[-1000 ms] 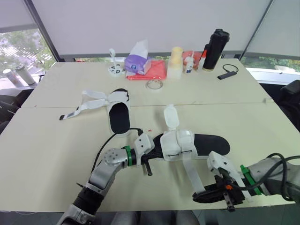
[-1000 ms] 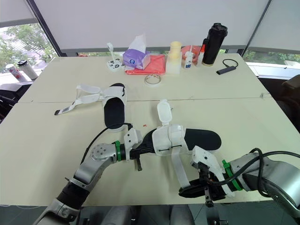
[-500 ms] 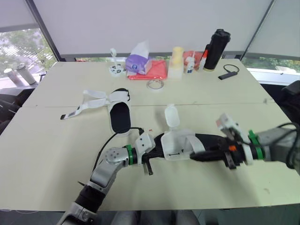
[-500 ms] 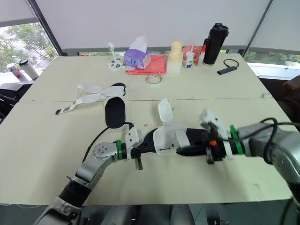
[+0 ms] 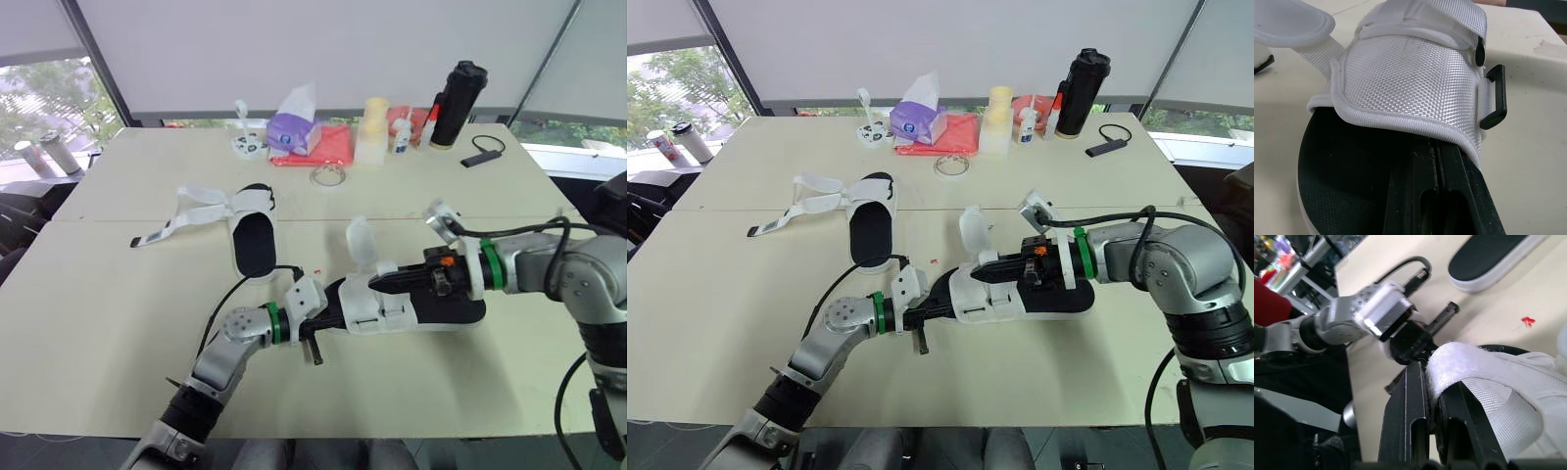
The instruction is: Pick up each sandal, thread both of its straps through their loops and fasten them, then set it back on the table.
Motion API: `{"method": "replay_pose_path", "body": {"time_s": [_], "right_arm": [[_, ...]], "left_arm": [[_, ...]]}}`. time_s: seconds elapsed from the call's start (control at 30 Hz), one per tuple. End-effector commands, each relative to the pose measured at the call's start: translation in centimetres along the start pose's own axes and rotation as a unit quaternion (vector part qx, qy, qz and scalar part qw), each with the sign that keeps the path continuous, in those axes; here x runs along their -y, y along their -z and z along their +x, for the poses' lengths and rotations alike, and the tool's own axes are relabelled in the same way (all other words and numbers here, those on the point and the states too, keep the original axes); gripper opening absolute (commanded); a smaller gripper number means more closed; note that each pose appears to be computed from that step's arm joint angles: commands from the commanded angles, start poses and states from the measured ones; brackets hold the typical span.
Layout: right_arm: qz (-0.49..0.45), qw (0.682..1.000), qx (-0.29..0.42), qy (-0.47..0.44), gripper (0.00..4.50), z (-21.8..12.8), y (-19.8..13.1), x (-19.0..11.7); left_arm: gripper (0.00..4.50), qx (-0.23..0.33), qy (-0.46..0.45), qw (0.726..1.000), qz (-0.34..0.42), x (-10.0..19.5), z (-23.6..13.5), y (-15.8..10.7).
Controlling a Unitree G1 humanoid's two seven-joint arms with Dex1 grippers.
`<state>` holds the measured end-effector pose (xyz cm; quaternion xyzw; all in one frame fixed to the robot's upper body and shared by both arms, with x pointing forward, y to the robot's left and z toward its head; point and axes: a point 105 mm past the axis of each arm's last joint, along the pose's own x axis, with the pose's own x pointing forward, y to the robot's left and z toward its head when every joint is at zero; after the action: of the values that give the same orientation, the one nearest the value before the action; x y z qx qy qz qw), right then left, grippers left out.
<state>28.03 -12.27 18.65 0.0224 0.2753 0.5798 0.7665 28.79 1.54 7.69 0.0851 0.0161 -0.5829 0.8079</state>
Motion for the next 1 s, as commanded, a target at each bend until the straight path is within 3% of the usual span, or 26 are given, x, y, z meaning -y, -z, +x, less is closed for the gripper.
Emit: {"method": "replay_pose_path", "body": {"time_s": [0.03,0.1,0.13,0.23,0.4,0.43,0.8,1.0], "right_arm": [[-0.016,1.0,0.015,0.019,0.06,-0.5,-1.2,0.4],[-0.01,0.999,0.019,0.027,0.06,-0.6,-1.2,0.8],[-0.01,0.999,0.021,0.03,0.36,-0.6,-1.2,1.0],[-0.006,0.998,0.033,0.05,1.51,-1.0,-1.5,1.8],[-0.006,0.997,0.043,0.069,4.15,-1.2,-1.7,2.4],[-0.004,0.996,0.053,0.077,4.48,-1.2,-2.0,2.7],[-0.005,0.979,0.105,0.176,4.48,-2.7,-4.7,5.9],[0.004,0.981,0.081,0.178,4.48,-2.3,-3.9,6.3]], "left_arm": [[0.0,-0.034,-0.008,0.999,-0.014,0.2,-0.3,1.8],[0.0,-0.034,-0.009,0.999,-0.015,0.2,-0.3,1.8],[0.0,-0.034,-0.009,0.999,-0.015,0.1,-0.4,1.8],[0.0,-0.034,-0.01,0.999,-0.015,0.2,-0.4,1.8],[0.0,-0.033,-0.011,0.999,-0.016,0.2,-0.4,1.8],[0.0,-0.033,-0.011,0.999,-0.017,0.2,-0.4,1.8],[0.0,-0.032,-0.005,0.999,-0.016,0.4,-0.1,1.8],[0.0,-0.032,-0.007,0.999,-0.018,0.4,-0.1,1.8]]}}
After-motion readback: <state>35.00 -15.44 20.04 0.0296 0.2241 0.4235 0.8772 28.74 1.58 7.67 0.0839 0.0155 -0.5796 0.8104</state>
